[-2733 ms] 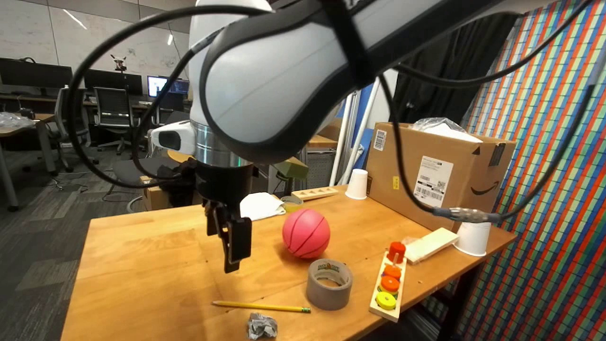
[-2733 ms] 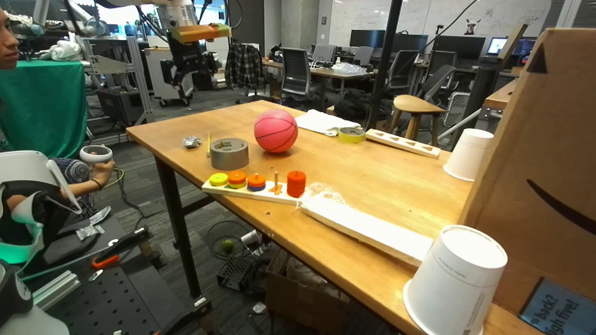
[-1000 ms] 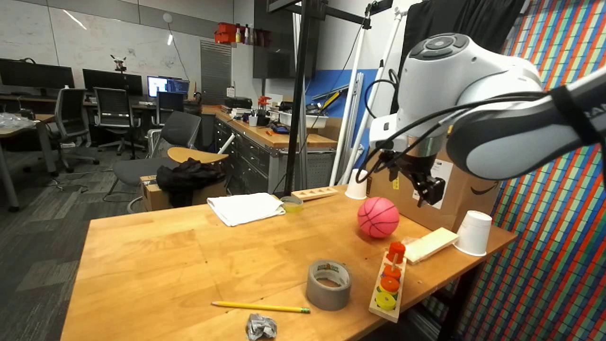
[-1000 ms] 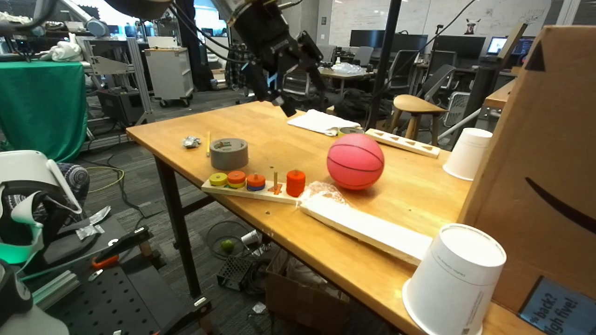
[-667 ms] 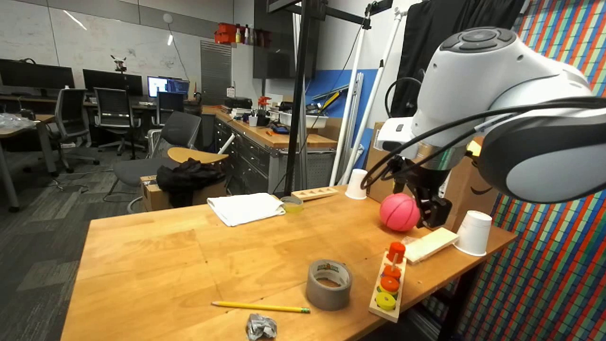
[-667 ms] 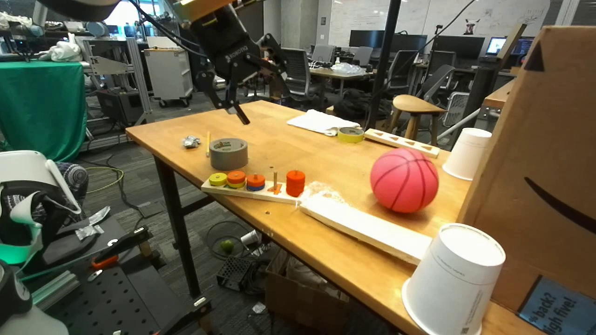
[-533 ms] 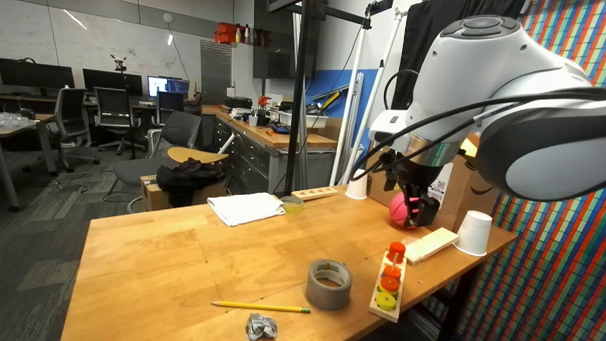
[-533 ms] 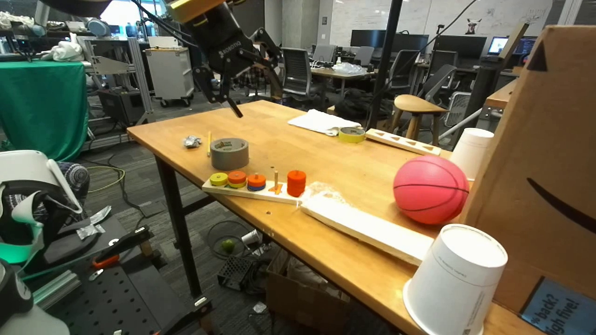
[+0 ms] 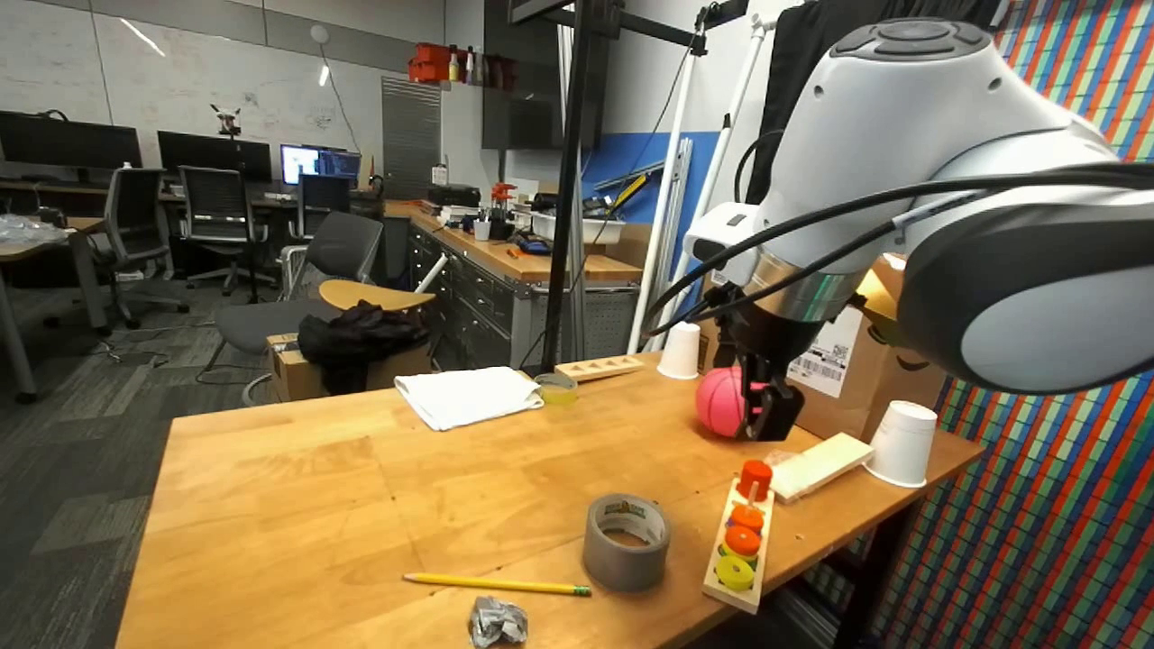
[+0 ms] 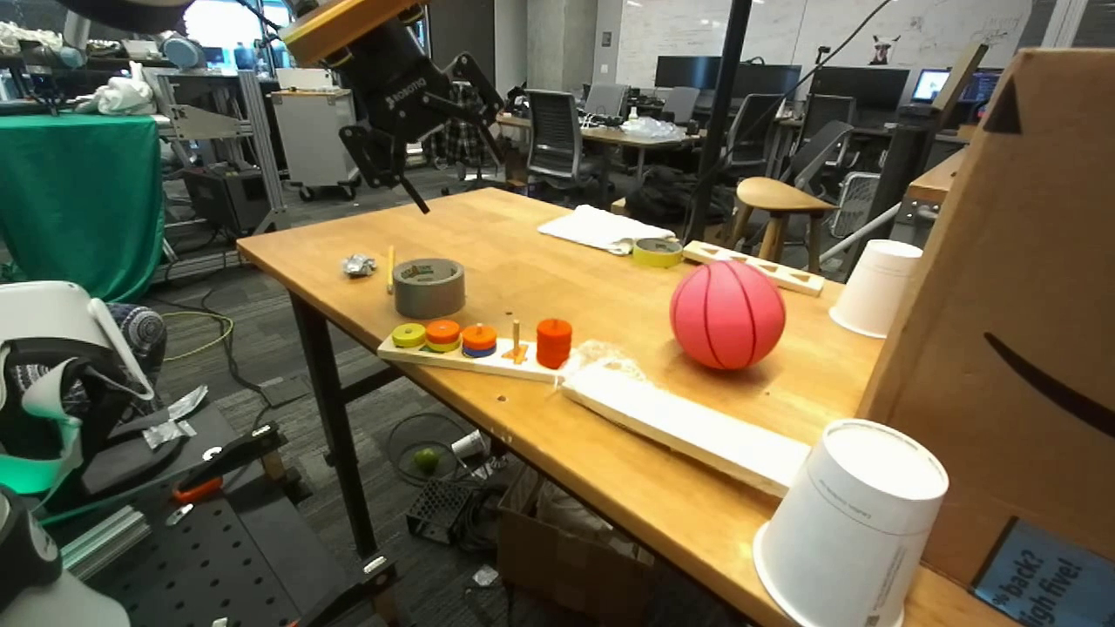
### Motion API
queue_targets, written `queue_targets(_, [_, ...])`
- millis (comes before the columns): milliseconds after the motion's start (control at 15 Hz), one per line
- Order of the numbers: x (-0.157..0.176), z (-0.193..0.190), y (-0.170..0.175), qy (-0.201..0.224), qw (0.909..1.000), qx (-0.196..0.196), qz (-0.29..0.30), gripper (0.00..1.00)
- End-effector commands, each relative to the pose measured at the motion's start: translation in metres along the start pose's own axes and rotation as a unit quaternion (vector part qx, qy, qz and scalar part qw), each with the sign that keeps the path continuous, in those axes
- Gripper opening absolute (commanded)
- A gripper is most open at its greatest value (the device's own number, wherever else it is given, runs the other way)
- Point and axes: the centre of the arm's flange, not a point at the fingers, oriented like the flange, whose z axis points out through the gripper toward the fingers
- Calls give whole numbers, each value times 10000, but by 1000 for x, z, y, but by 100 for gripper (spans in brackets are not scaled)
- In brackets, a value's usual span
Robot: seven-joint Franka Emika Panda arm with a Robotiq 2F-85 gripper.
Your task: Push the basketball between the two cups
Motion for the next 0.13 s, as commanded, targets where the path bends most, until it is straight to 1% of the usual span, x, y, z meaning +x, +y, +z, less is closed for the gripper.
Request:
queue_targets(0, [0, 0, 0, -5, 10000, 9, 25, 100])
queue_targets(67, [0, 1, 0, -8, 10000, 13, 40, 100])
